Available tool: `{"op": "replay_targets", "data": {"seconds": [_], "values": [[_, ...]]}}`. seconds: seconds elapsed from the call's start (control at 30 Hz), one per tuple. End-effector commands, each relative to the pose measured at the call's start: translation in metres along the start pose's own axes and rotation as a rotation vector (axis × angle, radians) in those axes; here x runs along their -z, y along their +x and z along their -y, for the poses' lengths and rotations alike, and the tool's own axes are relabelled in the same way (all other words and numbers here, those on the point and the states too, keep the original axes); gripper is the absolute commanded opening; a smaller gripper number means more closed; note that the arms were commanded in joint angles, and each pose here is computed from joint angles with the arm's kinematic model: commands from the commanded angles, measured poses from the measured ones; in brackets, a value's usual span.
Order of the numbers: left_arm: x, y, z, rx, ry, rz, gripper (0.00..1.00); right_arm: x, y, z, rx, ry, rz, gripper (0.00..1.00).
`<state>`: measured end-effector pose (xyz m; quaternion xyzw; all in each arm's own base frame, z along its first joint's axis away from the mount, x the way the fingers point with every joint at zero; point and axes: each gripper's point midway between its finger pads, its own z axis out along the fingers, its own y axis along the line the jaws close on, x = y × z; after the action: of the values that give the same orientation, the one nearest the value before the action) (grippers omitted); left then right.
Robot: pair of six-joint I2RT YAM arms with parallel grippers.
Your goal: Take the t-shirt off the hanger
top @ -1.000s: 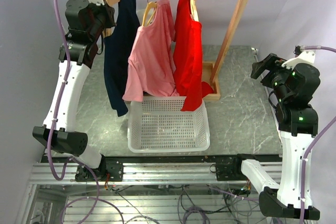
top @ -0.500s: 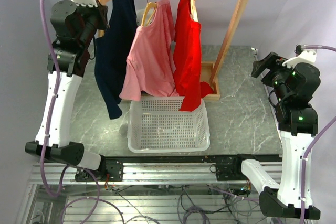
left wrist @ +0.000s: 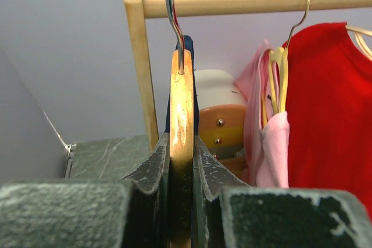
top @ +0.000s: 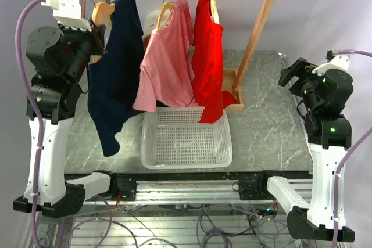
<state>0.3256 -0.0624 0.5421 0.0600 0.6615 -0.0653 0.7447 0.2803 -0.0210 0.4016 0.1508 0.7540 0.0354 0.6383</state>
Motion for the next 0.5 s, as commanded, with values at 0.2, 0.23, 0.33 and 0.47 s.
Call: {"op": "replay_targets", "data": {"seconds": [0.2,0.23,0.33,0.47], "values": [[0.076,-0.050,-0.009,-0.032,-0.029,0.057,0.07,0.001,0.027,0.009,0.023,0.038,-0.102,0.99],[0.082,-0.054,-0.008,-0.030,-0.024,0.064,0.07,0.000,0.031,0.012,0.023,0.054,-0.120,1.00],[0.101,-0.071,-0.003,-0.010,0.001,0.105,0.07,-0.002,0.041,0.018,0.022,0.090,-0.172,1.00],[0.128,-0.104,0.009,0.031,0.071,0.198,0.07,-0.002,0.049,0.020,0.014,0.102,-0.206,1.00]]}}
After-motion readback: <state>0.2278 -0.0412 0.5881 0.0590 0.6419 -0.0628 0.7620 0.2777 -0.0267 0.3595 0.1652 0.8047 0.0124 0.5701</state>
